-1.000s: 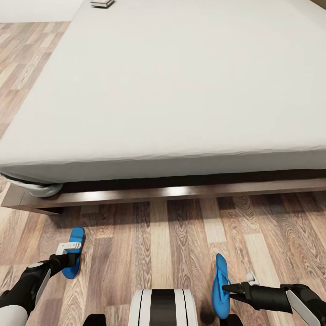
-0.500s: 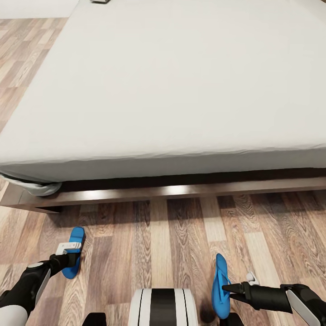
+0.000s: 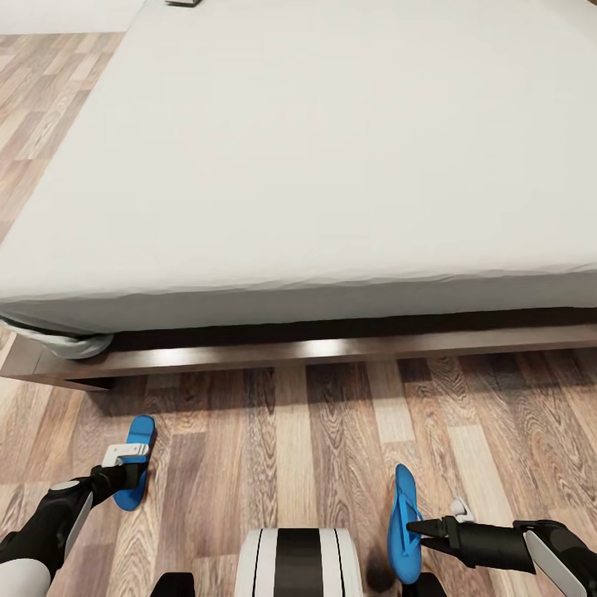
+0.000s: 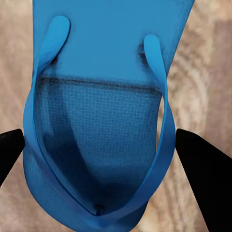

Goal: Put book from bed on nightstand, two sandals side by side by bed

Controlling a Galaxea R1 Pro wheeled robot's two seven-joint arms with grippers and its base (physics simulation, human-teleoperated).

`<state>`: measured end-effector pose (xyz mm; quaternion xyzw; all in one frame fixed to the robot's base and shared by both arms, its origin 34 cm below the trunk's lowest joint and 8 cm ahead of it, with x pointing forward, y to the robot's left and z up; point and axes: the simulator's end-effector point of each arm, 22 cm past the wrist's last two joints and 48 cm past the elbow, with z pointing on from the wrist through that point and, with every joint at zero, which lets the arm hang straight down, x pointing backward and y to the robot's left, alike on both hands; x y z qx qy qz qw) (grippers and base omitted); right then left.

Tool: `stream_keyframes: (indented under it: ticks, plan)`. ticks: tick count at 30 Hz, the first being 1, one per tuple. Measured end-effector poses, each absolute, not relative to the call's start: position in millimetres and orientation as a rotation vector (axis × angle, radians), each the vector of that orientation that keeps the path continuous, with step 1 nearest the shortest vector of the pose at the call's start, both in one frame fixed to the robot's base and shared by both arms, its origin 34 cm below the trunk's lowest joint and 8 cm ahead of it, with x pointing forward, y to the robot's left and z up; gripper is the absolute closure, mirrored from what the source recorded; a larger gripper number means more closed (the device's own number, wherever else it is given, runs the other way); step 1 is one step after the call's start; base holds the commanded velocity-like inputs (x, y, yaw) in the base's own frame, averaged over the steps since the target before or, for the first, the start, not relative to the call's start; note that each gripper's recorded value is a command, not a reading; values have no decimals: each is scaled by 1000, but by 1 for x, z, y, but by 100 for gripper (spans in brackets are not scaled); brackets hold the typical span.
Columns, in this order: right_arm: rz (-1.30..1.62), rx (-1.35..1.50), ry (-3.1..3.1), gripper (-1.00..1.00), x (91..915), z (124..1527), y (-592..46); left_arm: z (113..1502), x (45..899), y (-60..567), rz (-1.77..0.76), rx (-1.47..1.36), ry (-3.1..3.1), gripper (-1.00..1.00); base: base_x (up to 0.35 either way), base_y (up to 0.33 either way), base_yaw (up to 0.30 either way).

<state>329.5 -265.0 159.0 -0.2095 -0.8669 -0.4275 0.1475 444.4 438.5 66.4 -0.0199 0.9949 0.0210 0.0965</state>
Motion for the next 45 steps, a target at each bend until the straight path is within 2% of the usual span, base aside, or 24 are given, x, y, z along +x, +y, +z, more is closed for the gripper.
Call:
stream_keyframes:
  ticks: [42,43,45]
  plan:
    - [-1222,-608,-2484,100,325,156,-265,62,439,438,62,-58,2959,100,0,0,0]
    - [-1222,-608,-2484,100,325,156,-265,62,439,438,62,-58,2959,-100,0,0,0]
    - [-1223,-609,-2484,100,326,156,-265,62,439,438,61,-59,2959,-100,0,0,0]
